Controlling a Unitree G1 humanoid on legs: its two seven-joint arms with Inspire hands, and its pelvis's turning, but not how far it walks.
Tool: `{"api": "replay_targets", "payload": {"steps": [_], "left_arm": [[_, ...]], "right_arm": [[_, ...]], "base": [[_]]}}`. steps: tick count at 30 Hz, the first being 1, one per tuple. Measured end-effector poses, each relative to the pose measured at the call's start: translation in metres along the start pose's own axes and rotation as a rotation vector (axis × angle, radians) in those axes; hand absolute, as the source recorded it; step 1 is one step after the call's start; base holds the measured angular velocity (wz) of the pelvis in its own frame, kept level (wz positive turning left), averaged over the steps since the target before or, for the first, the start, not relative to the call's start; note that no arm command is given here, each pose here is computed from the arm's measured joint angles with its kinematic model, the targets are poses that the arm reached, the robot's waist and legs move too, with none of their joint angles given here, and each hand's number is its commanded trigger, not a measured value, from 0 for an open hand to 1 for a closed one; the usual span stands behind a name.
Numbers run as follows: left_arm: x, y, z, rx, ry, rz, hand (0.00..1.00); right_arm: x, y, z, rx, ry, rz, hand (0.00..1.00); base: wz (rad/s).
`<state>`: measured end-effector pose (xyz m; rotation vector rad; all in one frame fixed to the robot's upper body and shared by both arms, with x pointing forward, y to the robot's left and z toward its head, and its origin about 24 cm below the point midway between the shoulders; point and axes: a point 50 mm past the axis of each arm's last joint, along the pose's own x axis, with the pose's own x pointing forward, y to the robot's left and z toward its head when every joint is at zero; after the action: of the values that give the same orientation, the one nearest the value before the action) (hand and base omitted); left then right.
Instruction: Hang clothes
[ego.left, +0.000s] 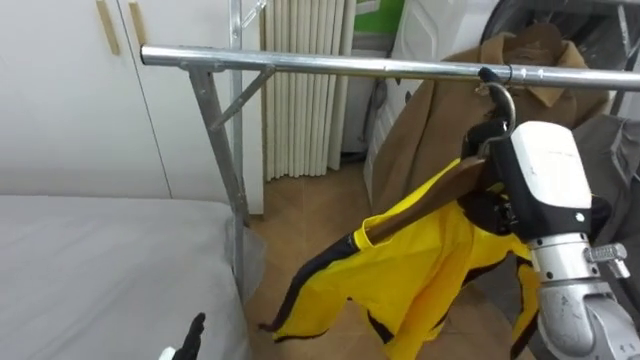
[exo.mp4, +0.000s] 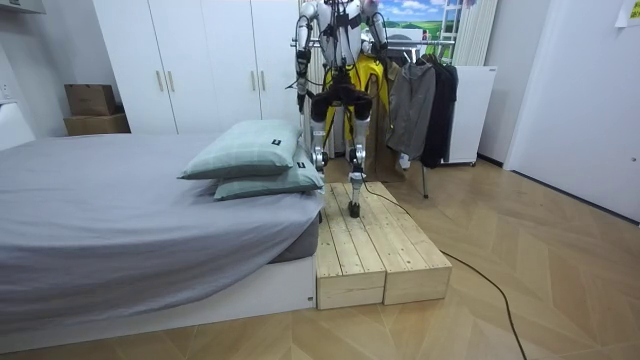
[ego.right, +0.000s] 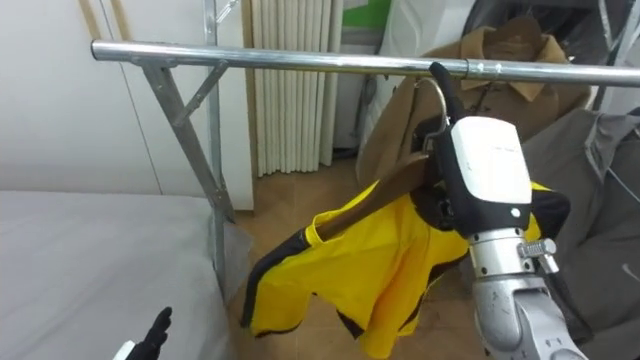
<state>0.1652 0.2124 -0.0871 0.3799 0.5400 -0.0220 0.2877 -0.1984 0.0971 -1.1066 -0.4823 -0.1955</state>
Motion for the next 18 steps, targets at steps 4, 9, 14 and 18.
{"api": "replay_targets", "payload": {"steps": [4,9,14,18], "left_arm": [[-0.001,-0.002,-0.003,0.001,0.019,-0.023,0.00],[0.001,-0.001,0.008,0.042,-0.027,-0.025,0.00],[0.003,0.001,0.013,0.067,-0.047,-0.024,0.00],[0.003,0.001,0.013,0.072,-0.047,-0.029,0.00]], "right_arm": [[0.004,-0.002,-0.001,0.032,0.027,-0.001,1.00],[0.014,-0.004,0.001,0.063,0.037,0.017,1.00],[0.018,-0.003,0.002,0.104,0.040,0.050,1.00],[0.016,0.011,-0.004,0.160,0.094,0.117,1.00]], "base": [[0.05],[0.08],[0.03],[0.12]]}}
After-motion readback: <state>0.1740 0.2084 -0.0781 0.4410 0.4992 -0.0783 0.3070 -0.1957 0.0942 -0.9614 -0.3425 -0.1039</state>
